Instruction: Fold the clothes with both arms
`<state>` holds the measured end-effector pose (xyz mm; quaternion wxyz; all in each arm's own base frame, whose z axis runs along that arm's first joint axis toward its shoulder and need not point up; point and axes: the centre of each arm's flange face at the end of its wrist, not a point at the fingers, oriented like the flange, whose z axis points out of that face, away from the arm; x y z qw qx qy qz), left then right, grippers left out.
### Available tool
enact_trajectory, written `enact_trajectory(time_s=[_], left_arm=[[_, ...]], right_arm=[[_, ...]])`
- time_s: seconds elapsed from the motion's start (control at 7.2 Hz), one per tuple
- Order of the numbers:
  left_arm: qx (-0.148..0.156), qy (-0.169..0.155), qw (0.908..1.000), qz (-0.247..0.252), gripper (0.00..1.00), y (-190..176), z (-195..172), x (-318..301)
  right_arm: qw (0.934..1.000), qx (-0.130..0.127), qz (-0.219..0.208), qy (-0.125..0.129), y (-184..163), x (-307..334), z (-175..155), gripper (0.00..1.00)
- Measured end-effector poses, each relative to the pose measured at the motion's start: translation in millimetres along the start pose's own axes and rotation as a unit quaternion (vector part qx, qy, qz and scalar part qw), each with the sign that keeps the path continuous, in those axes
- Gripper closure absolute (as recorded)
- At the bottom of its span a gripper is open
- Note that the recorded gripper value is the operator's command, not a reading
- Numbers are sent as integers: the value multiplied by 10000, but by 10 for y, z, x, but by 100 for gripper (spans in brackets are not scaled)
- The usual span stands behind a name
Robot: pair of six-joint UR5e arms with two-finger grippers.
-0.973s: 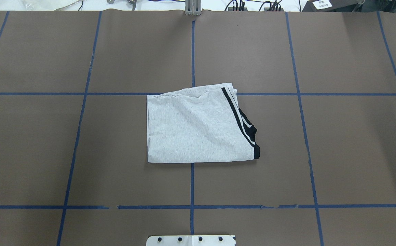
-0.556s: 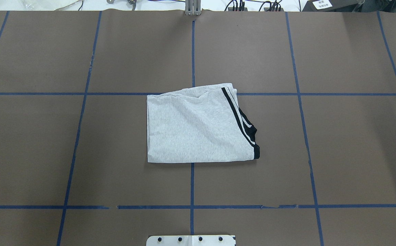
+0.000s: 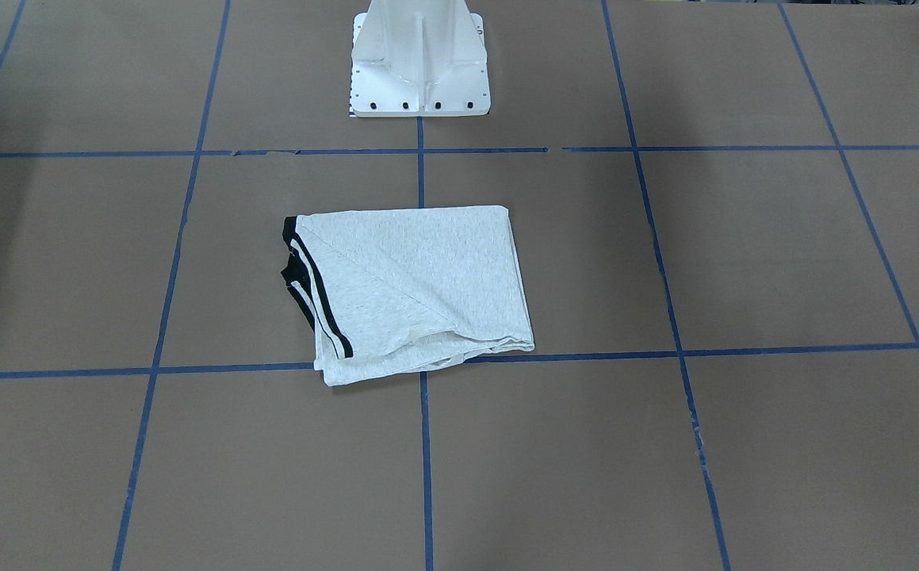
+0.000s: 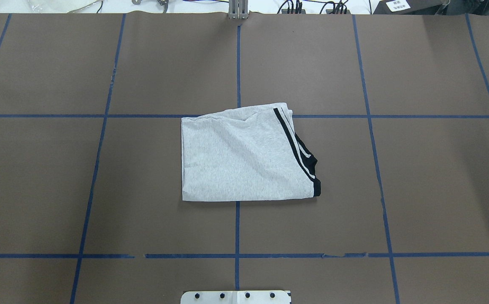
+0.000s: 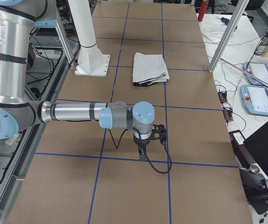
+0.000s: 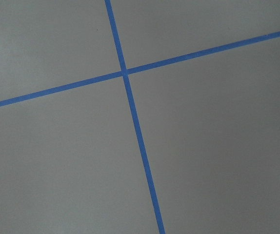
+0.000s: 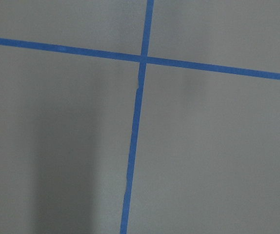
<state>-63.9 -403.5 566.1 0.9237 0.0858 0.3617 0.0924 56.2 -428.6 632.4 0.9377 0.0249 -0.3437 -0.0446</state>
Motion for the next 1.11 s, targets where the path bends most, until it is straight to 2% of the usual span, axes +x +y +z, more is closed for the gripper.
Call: enact_trajectory(time_s=[1.11], left_arm=[[-19,-14,10000,-15,0,9,12,-13]], right_arm=[[10000,-54,44,-3,54,34,43,0]])
